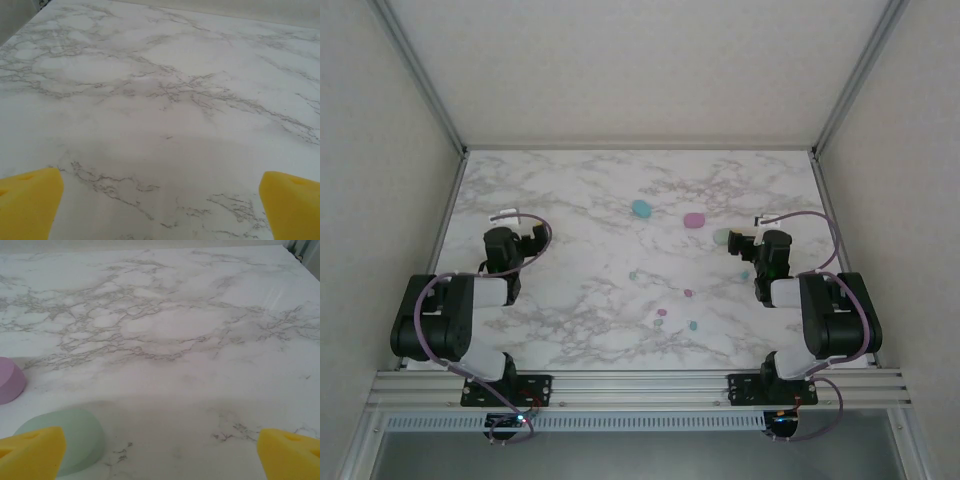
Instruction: Insert the wireless bluetooth earbuds into the charging case
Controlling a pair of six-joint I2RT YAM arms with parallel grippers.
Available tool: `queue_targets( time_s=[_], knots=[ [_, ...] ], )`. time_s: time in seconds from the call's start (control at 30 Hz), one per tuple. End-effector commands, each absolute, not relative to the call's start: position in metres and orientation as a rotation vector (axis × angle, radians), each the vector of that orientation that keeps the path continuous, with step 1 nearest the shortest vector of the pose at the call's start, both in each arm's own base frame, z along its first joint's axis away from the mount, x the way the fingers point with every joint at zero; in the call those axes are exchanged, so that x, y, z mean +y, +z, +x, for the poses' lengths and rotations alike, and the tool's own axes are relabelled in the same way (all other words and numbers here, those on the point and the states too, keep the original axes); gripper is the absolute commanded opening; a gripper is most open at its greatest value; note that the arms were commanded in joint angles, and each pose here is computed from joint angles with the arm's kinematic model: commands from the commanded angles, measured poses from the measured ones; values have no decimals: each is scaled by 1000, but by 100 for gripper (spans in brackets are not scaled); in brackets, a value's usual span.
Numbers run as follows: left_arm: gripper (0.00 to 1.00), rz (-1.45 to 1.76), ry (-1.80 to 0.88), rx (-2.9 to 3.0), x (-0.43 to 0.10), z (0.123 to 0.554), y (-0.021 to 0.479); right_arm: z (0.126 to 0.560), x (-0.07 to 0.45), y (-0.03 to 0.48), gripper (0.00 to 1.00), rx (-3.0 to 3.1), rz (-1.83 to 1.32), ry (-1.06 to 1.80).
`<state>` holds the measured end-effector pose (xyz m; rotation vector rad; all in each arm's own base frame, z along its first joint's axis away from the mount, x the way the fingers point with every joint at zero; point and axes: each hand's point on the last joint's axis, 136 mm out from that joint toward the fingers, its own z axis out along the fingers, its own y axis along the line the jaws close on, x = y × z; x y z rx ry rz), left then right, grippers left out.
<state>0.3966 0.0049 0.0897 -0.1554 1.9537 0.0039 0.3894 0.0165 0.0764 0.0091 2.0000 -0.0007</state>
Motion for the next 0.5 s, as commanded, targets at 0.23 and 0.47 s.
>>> queue_targets(
  time_s=[0.23,0.47],
  knots=[
    [100,-149,-1,1946,6,398,90,393,17,82,99,1976,10,11],
    [100,-150,-2,1947,6,398,90,394,17,83,99,1975,10,12]
  ],
)
